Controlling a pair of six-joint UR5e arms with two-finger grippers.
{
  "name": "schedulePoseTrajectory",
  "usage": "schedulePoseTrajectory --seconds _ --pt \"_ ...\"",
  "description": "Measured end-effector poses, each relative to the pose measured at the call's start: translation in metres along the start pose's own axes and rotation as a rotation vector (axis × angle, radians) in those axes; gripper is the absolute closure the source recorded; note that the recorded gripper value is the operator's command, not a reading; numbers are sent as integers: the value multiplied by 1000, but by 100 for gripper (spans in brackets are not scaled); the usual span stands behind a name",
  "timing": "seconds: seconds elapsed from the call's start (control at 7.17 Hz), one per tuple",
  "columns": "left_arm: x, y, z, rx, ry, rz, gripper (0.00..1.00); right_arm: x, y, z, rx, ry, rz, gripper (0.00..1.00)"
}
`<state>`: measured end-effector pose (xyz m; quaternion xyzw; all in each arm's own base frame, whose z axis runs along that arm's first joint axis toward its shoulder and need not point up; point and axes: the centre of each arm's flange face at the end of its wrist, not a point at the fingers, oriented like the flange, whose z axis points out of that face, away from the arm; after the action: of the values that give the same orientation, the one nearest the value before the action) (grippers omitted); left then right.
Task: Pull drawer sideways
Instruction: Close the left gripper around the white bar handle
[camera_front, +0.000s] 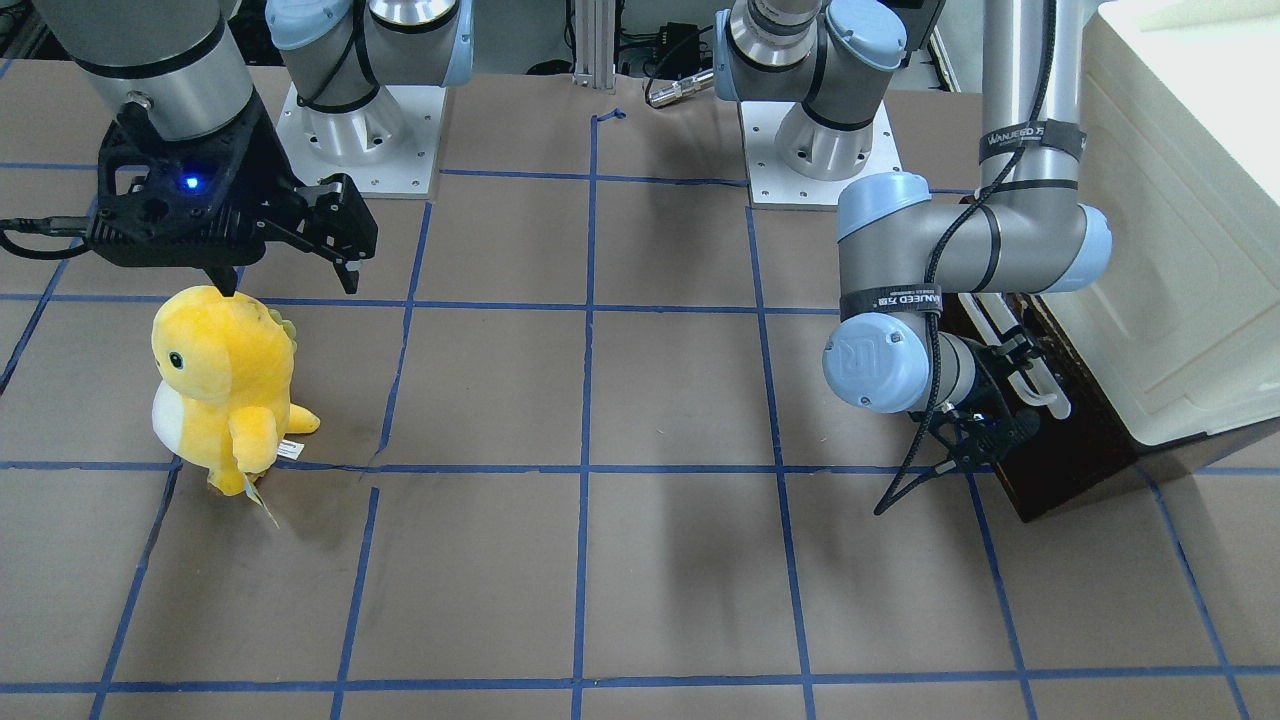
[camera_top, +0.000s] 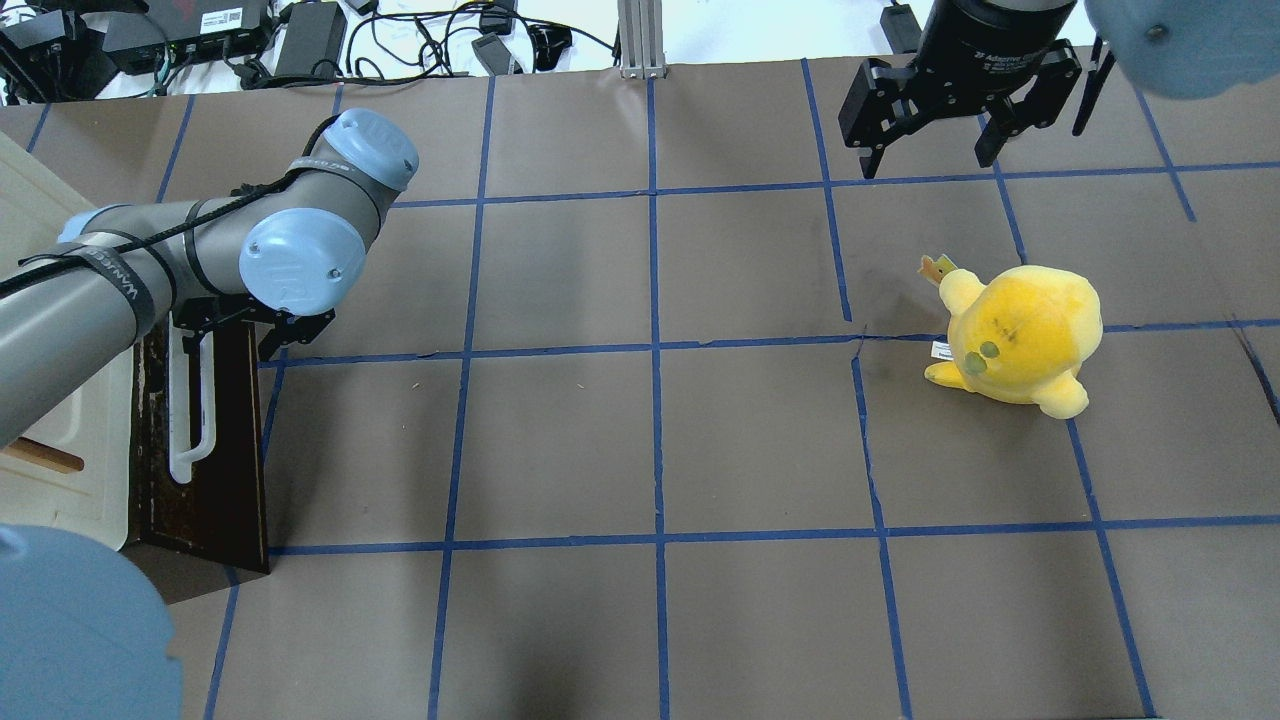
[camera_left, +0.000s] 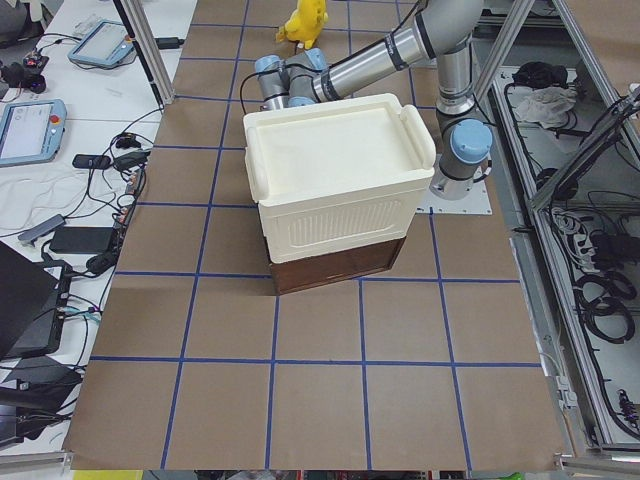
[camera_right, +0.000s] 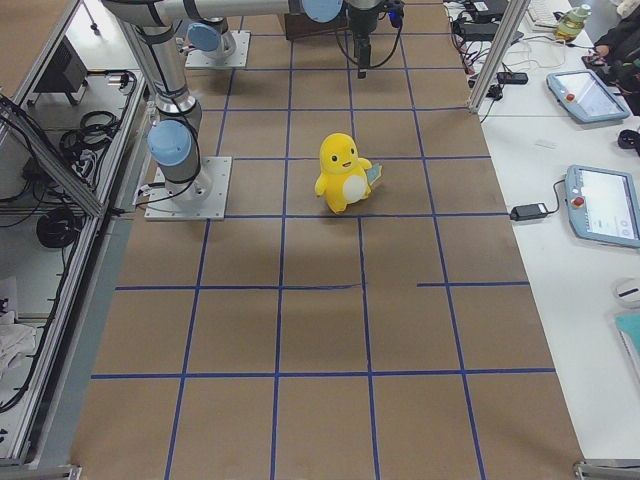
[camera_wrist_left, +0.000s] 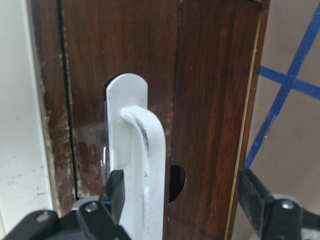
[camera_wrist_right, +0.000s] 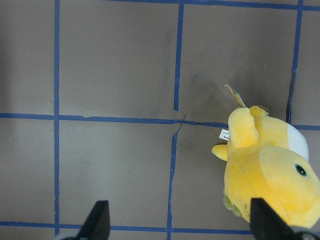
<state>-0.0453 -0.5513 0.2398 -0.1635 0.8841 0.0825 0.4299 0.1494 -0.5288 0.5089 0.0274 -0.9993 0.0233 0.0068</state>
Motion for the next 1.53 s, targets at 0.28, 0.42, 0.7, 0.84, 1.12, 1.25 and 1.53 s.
schedulePoseTrajectory --seconds 0.28,0.42,0.7,0.84,1.12,1.25,1.53 --pt "1 1 1 -4 4 1 32 0 0 0 0 0 0 0" --pt "1 2 2 -8 0 8 32 0 0 0 0 0 0 0" --pt "0 4 3 -17 -10 22 32 0 0 0 0 1 -1 0" --pt "0 4 3 -18 -12 23 37 0 0 0 0 1 0 0" --pt "-1 4 3 -19 -12 24 46 0 0 0 0 0 0 0" --pt "-2 5 3 -22 -13 25 47 0 0 0 0 1 0 0" --pt "-6 4 5 -30 -14 25 47 0 0 0 0 1 0 0"
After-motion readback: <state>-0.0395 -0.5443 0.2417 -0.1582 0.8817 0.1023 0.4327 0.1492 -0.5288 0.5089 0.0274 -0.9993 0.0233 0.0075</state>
